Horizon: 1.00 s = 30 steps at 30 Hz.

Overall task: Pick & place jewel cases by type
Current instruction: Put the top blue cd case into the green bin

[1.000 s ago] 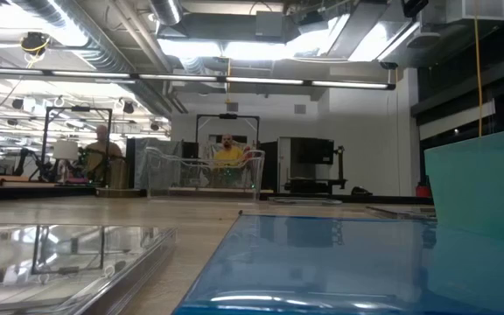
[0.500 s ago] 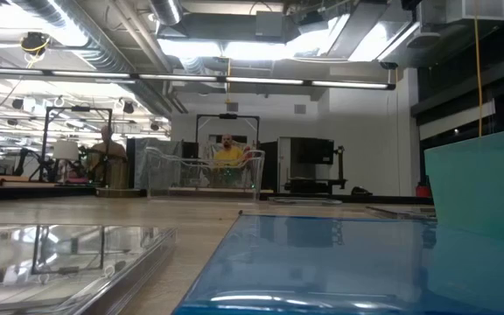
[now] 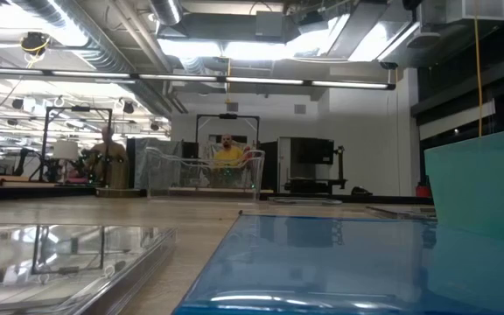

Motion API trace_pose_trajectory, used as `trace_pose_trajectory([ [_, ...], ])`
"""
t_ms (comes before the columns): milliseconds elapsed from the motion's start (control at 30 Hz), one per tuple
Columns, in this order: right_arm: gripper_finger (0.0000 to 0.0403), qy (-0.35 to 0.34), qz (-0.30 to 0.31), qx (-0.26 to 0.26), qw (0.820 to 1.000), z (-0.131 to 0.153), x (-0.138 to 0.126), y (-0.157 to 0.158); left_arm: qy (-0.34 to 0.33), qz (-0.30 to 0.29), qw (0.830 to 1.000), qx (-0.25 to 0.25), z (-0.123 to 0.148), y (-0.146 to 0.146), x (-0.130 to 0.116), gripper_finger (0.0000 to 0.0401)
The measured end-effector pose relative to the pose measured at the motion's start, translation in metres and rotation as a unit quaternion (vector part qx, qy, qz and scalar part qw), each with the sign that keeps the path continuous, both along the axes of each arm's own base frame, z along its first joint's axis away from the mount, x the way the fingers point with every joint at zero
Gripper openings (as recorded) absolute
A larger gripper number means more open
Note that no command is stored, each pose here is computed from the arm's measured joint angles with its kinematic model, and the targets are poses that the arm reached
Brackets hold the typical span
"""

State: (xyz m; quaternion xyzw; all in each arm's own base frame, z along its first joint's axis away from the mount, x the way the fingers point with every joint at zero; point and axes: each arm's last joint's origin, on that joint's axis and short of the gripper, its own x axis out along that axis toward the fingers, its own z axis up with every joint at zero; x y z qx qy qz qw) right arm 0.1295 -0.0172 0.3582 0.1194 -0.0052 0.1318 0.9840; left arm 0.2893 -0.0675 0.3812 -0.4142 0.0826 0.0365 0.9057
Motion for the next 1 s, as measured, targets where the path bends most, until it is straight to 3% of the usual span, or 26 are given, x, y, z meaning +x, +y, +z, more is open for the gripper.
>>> trace_pose_trajectory([
  [267,0.0092,0.027,0.002,0.033,0.999,-0.004,0.001,0.0,0.046,-0.101,0.993,-0.035,-0.024,0.004,0.024,0.0013],
  [433,0.0146,0.053,0.04,0.071,0.995,-0.007,0.004,0.001,0.067,-0.166,0.982,-0.059,-0.036,0.011,0.036,0.0013],
  [567,0.0167,0.075,0.068,0.099,0.99,-0.009,0.009,0.001,0.067,-0.194,0.976,-0.069,-0.04,0.015,0.042,0.0013],
  [800,0.0171,0.091,0.081,0.114,0.986,-0.013,0.016,0.0,0.05,-0.165,0.984,-0.044,-0.038,0.02,0.044,0.0013],
  [1000,0.0171,0.069,0.037,0.114,0.99,-0.009,0.019,-0.003,-0.005,-0.117,0.993,-0.008,-0.029,0.023,0.047,0.0013],
])
